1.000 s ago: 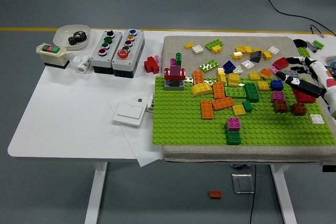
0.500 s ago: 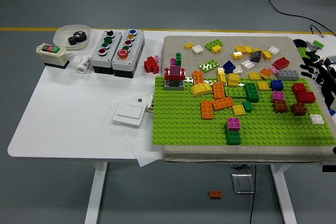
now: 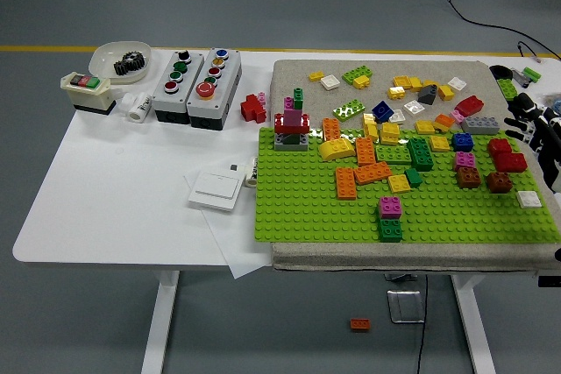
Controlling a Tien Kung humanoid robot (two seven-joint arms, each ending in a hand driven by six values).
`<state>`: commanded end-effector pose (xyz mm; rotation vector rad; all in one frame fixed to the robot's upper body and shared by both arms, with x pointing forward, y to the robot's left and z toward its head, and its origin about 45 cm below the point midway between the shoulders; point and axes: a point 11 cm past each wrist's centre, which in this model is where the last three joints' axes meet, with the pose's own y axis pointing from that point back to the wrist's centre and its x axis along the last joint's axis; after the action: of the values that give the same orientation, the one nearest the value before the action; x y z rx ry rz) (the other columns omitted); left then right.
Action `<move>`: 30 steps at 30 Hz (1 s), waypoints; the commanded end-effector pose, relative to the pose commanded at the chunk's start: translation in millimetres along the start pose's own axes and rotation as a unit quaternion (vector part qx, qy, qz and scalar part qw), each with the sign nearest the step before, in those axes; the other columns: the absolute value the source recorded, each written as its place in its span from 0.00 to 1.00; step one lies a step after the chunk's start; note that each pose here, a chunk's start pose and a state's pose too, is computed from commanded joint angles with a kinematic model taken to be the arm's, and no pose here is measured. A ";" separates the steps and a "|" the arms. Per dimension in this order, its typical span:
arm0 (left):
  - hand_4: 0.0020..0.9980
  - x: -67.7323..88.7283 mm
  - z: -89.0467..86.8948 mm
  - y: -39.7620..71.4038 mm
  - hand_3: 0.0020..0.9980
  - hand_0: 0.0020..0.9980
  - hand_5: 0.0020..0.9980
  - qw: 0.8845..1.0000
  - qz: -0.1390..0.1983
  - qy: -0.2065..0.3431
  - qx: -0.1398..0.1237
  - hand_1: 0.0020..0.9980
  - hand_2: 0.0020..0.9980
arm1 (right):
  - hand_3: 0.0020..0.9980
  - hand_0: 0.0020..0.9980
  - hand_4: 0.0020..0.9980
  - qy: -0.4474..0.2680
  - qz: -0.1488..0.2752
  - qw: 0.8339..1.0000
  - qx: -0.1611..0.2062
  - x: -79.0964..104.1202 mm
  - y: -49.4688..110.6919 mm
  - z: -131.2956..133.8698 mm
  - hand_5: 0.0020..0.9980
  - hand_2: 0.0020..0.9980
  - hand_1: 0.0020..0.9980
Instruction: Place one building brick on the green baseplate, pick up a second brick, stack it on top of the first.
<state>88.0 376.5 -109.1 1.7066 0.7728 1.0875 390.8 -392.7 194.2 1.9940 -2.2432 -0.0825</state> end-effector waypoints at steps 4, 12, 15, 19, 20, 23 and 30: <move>0.73 0.0 1.0 0.2 0.63 0.87 0.68 1.000 0.000 0.000 -0.001 0.82 0.82 | 0.76 0.78 1.00 0.001 0.004 1.000 -0.004 1.3 1.2 3.3 0.77 0.78 0.76; 0.73 -0.1 1.3 0.2 0.63 0.87 0.68 1.000 0.000 0.001 -0.002 0.82 0.82 | 0.75 0.78 1.00 0.004 0.013 1.000 -0.008 5.7 2.2 6.8 0.77 0.78 0.76; 0.73 -0.9 1.6 0.2 0.62 0.86 0.68 1.000 -0.001 0.003 -0.004 0.82 0.82 | 0.73 0.76 1.00 -0.002 0.029 0.999 -0.023 7.4 3.4 10.7 0.76 0.77 0.74; 0.73 -1.9 0.9 0.1 0.62 0.86 0.68 1.000 -0.002 0.003 -0.004 0.82 0.82 | 0.73 0.76 1.00 -0.003 0.038 0.999 -0.031 8.9 4.7 13.6 0.76 0.77 0.74; 0.72 -2.2 0.7 0.0 0.62 0.86 0.68 1.000 -0.002 0.003 -0.003 0.82 0.82 | 0.72 0.76 0.99 -0.001 0.039 0.999 -0.030 9.3 4.9 13.8 0.75 0.76 0.73; 0.72 -3.2 -0.2 -0.2 0.62 0.86 0.68 1.000 -0.003 0.003 -0.003 0.82 0.82 | 0.72 0.76 0.99 0.006 0.043 0.999 -0.031 10.8 5.8 14.3 0.75 0.76 0.73; 0.73 -3.6 -0.7 -0.2 0.62 0.86 0.69 1.000 -0.004 0.001 -0.002 0.82 0.82 | 0.71 0.75 0.98 0.007 0.039 0.998 -0.046 11.1 6.6 18.0 0.74 0.75 0.72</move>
<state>86.0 373.7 -110.3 1.6974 0.7778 1.0840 380.6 -403.8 178.0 1.8529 -2.2636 -0.1599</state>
